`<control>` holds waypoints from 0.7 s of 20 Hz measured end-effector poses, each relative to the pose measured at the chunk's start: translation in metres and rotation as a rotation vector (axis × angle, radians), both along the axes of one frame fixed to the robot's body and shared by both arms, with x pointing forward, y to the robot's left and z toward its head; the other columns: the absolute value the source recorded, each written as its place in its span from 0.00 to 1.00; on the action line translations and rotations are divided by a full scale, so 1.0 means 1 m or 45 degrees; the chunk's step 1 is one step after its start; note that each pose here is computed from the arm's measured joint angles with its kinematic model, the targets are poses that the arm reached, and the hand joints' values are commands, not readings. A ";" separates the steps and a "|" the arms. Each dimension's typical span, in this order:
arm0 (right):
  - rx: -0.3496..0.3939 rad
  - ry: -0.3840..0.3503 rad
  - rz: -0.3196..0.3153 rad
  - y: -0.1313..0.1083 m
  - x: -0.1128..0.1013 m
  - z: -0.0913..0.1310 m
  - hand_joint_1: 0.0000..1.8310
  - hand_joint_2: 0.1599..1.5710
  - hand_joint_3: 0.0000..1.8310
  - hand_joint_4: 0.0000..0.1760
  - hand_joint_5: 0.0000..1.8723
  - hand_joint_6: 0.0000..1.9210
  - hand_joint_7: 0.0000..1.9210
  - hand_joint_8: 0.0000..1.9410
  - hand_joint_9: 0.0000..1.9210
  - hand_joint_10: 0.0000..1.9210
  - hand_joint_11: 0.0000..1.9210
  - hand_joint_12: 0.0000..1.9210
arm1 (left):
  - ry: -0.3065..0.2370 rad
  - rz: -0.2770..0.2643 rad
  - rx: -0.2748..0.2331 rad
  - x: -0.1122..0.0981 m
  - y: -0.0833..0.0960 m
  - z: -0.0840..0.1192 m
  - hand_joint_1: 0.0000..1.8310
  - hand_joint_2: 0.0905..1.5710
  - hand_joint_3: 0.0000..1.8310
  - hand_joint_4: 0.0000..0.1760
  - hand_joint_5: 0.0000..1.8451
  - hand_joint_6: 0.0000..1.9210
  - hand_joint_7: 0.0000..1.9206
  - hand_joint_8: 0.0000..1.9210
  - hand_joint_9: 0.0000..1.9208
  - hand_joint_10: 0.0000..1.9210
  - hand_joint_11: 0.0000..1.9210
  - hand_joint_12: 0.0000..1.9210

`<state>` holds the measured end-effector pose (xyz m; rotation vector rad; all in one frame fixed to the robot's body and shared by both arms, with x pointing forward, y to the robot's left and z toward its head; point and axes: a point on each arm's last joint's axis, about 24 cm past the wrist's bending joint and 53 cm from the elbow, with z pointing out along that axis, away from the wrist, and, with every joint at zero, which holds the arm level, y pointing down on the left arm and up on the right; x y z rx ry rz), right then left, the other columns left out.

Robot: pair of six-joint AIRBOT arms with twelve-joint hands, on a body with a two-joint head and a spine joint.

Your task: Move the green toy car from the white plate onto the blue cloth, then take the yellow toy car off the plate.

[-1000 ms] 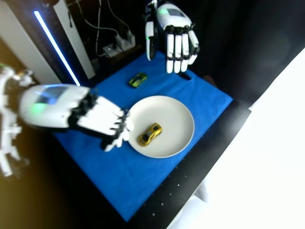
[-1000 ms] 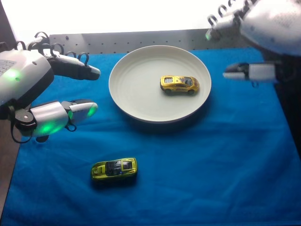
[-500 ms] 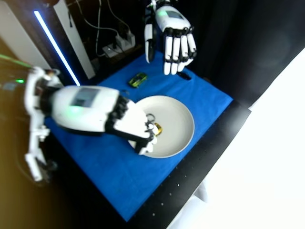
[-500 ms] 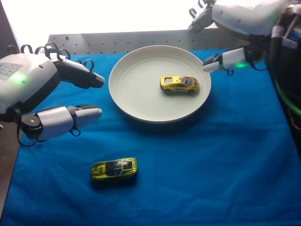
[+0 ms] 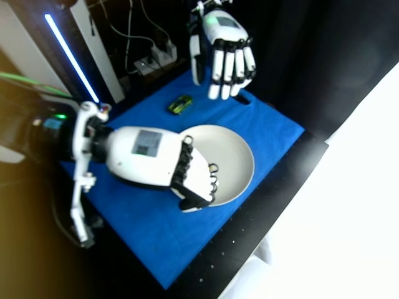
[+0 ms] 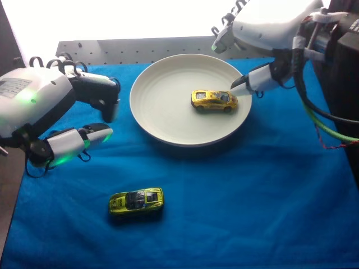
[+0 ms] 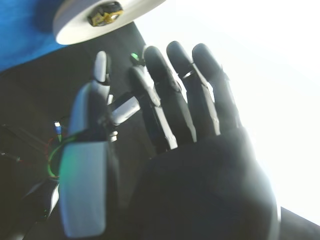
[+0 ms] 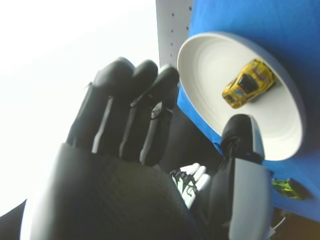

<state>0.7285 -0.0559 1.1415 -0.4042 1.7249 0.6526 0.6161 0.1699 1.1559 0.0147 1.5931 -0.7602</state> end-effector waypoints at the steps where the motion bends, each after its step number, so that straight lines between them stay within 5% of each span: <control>1: -0.002 0.005 0.003 0.002 0.000 -0.002 0.41 0.56 0.00 0.00 0.43 0.00 0.43 0.86 0.47 0.99 0.52 1.00 | 0.001 0.002 -0.002 0.000 0.000 0.000 0.48 0.78 0.00 0.98 0.39 0.70 0.48 0.02 0.24 0.51 0.10 0.84; 2: -0.005 0.008 0.005 0.003 0.000 -0.003 0.43 0.55 0.00 0.00 0.44 0.01 0.49 0.95 0.56 1.00 0.61 1.00 | 0.002 -0.002 -0.003 0.000 -0.001 -0.001 0.48 0.78 0.00 1.00 0.38 0.72 0.48 0.02 0.23 0.53 0.10 0.85; 4: -0.015 0.010 0.014 0.006 -0.002 -0.005 0.43 0.54 0.00 0.00 0.46 0.01 0.43 0.91 0.50 1.00 0.56 1.00 | 0.015 -0.006 0.001 0.000 -0.002 -0.004 0.48 0.78 0.00 1.00 0.38 0.72 0.48 0.03 0.22 0.57 0.10 0.86; 6: -0.022 0.012 0.022 0.009 -0.002 -0.007 0.44 0.57 0.00 0.00 0.45 0.00 0.33 0.55 0.31 0.74 0.27 0.97 | 0.015 -0.007 -0.001 0.000 -0.003 -0.005 0.47 0.79 0.00 1.00 0.37 0.73 0.47 0.04 0.23 0.59 0.13 0.86; 7: -0.029 0.011 0.030 0.011 -0.003 -0.008 0.45 0.58 0.00 0.00 0.45 0.00 0.33 0.47 0.28 0.68 0.22 0.96 | 0.018 -0.009 -0.001 0.000 -0.004 -0.006 0.40 0.74 0.00 0.41 0.34 0.40 0.47 0.04 0.24 0.58 0.14 0.85; 8: -0.029 0.012 0.036 0.014 -0.004 -0.008 0.45 0.58 0.00 0.00 0.43 0.00 0.33 0.62 0.30 0.82 0.27 0.99 | 0.021 -0.010 0.001 0.000 -0.004 -0.006 0.38 0.72 0.00 0.24 0.38 0.23 0.47 0.05 0.25 0.56 0.14 0.83; 9: -0.034 0.010 0.044 0.016 -0.005 -0.009 0.45 0.58 0.00 0.00 0.43 0.00 0.34 0.61 0.33 0.81 0.29 1.00 | 0.021 -0.011 0.000 0.000 -0.004 -0.007 0.47 0.76 0.00 0.85 0.40 0.60 0.47 0.06 0.25 0.58 0.14 0.85; 10: -0.039 0.010 0.054 0.020 -0.007 -0.011 0.45 0.58 0.00 0.00 0.43 0.00 0.36 0.60 0.36 0.80 0.32 0.99 | 0.022 -0.011 -0.003 0.000 -0.004 -0.007 0.47 0.78 0.00 0.97 0.38 0.70 0.46 0.08 0.23 0.59 0.13 0.86; 11: -0.042 0.012 0.058 0.022 -0.007 -0.012 0.45 0.58 0.00 0.00 0.43 0.00 0.35 0.45 0.32 0.68 0.26 0.93 | 0.023 -0.011 -0.001 0.000 -0.004 -0.007 0.48 0.78 0.00 0.99 0.38 0.72 0.43 0.14 0.23 0.60 0.13 0.86; 12: -0.046 0.017 0.060 0.022 -0.008 -0.013 0.45 0.58 0.00 0.00 0.43 0.00 0.36 0.35 0.31 0.58 0.23 0.88 | 0.023 -0.011 -0.001 0.000 -0.004 -0.007 0.41 0.73 0.00 0.38 0.35 0.39 0.42 0.15 0.23 0.58 0.12 0.85; 13: -0.050 0.020 0.060 0.022 -0.008 -0.014 0.46 0.59 0.00 0.00 0.44 0.00 0.38 0.33 0.32 0.61 0.25 0.90 | 0.023 -0.011 -0.003 0.000 -0.004 -0.007 0.47 0.76 0.00 0.88 0.39 0.64 0.40 0.19 0.23 0.58 0.13 0.85; 14: -0.053 0.019 0.061 0.022 -0.008 -0.014 0.45 0.58 0.00 0.00 0.44 0.00 0.39 0.43 0.34 0.68 0.28 0.92 | 0.021 -0.010 -0.006 0.001 -0.005 -0.006 0.48 0.78 0.00 0.98 0.38 0.70 0.38 0.24 0.23 0.59 0.13 0.87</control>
